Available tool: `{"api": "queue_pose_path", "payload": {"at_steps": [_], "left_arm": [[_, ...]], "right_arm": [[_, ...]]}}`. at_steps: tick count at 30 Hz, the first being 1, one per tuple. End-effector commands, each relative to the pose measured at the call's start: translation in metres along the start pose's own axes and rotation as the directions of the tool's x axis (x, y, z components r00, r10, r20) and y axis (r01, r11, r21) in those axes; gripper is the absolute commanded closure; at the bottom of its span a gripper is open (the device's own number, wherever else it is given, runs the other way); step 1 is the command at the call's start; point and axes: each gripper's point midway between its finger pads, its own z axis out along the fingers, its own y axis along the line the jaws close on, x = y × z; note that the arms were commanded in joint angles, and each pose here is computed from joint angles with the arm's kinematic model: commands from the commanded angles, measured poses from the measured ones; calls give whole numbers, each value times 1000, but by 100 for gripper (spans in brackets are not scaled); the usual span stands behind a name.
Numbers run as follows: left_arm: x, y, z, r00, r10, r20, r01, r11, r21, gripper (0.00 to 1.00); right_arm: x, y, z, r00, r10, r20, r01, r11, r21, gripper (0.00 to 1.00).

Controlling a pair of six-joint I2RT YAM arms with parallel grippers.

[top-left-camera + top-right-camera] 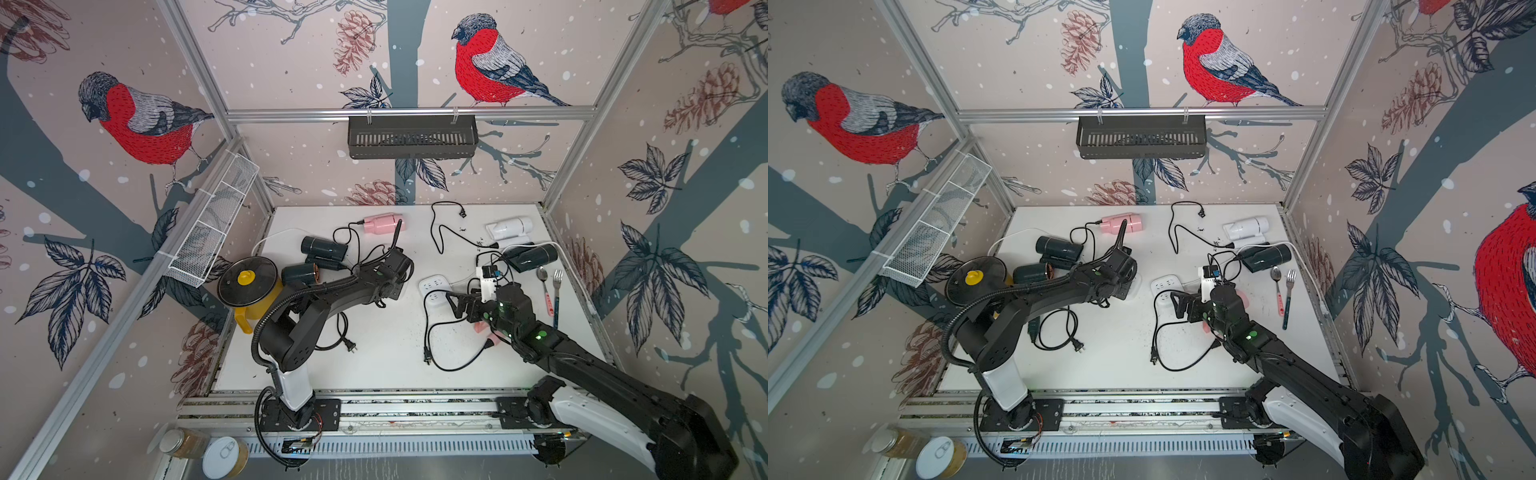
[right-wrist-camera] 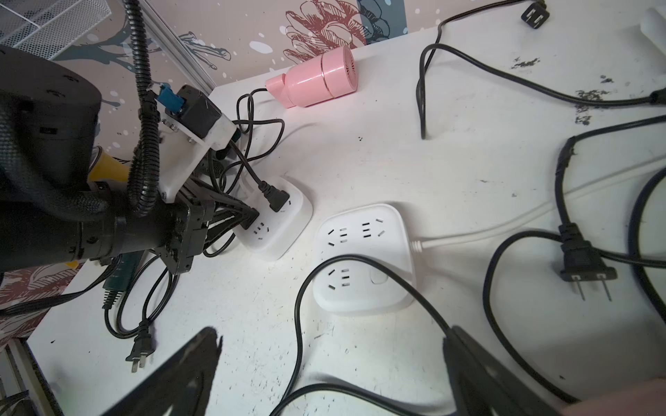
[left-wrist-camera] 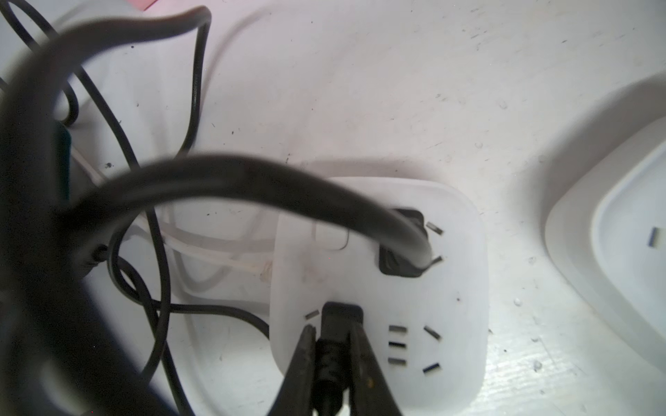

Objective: Charge the blow dryers
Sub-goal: Insert the plug into the socket.

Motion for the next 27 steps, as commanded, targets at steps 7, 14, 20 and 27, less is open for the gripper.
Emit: {"api": "queue_pose_path", "payload": {"at_steps": [7, 14, 20, 27], "left_arm": [[31, 11, 4, 994, -52, -101, 58, 996, 61, 84], [26, 19, 5, 994, -2, -110, 4, 1000, 18, 83], [30, 24, 10, 992, 7, -124, -10, 1000, -27, 82], [35, 14, 11, 994, 23, -111, -25, 1000, -14, 82]], "right_arm": [[-16, 8, 4, 999, -2, 42, 3, 1000, -17, 3], [-18, 14, 10, 999, -4, 32, 5, 1000, -25, 3], [-13, 16, 14, 1000, -8, 20, 8, 1000, -18, 3], [-16, 15, 14, 1000, 4, 31, -4, 1000, -13, 2]]}}
